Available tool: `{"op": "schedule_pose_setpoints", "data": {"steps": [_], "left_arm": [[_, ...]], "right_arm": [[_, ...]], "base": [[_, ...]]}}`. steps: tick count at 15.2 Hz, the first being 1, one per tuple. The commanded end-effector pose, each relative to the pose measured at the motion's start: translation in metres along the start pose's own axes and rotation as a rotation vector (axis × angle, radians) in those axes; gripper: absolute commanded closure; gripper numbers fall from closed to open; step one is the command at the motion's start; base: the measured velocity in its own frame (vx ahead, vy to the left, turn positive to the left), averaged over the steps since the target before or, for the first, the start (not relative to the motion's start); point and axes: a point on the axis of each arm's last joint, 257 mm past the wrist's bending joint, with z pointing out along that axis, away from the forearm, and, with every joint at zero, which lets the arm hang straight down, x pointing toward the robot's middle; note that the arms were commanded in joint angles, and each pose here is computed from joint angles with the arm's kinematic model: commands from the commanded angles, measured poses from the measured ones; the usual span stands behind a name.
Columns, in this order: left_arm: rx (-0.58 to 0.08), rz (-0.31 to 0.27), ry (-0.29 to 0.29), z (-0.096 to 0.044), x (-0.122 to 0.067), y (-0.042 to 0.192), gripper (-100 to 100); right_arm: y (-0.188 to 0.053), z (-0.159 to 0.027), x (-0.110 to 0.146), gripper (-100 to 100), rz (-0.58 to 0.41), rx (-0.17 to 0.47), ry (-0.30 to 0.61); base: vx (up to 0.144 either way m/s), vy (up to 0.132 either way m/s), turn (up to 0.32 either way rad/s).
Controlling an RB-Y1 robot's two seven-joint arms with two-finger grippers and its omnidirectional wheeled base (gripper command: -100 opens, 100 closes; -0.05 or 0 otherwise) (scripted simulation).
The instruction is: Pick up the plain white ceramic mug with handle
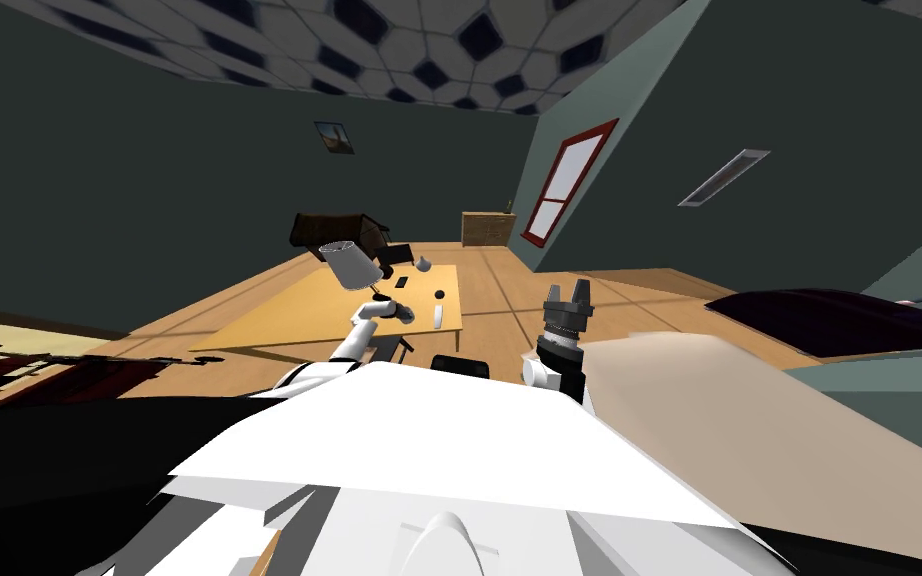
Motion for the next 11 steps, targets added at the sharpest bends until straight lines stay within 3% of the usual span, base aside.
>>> {"op": "schedule_pose_setpoints", "data": {"steps": [1,11], "left_arm": [[-0.044,-0.031,-0.032,0.002,-0.008,0.007,-100],[-0.231,-0.181,-0.158,0.003,-0.031,0.040,-100]], "right_arm": [[0.000,0.000,0.000,0,0.000,0.000,0.000],[0.000,0.000,0.000,0,0.000,0.000,0.000]], "base": [[0.016,0.025,-0.062],[0.015,0.026,-0.056]]}}
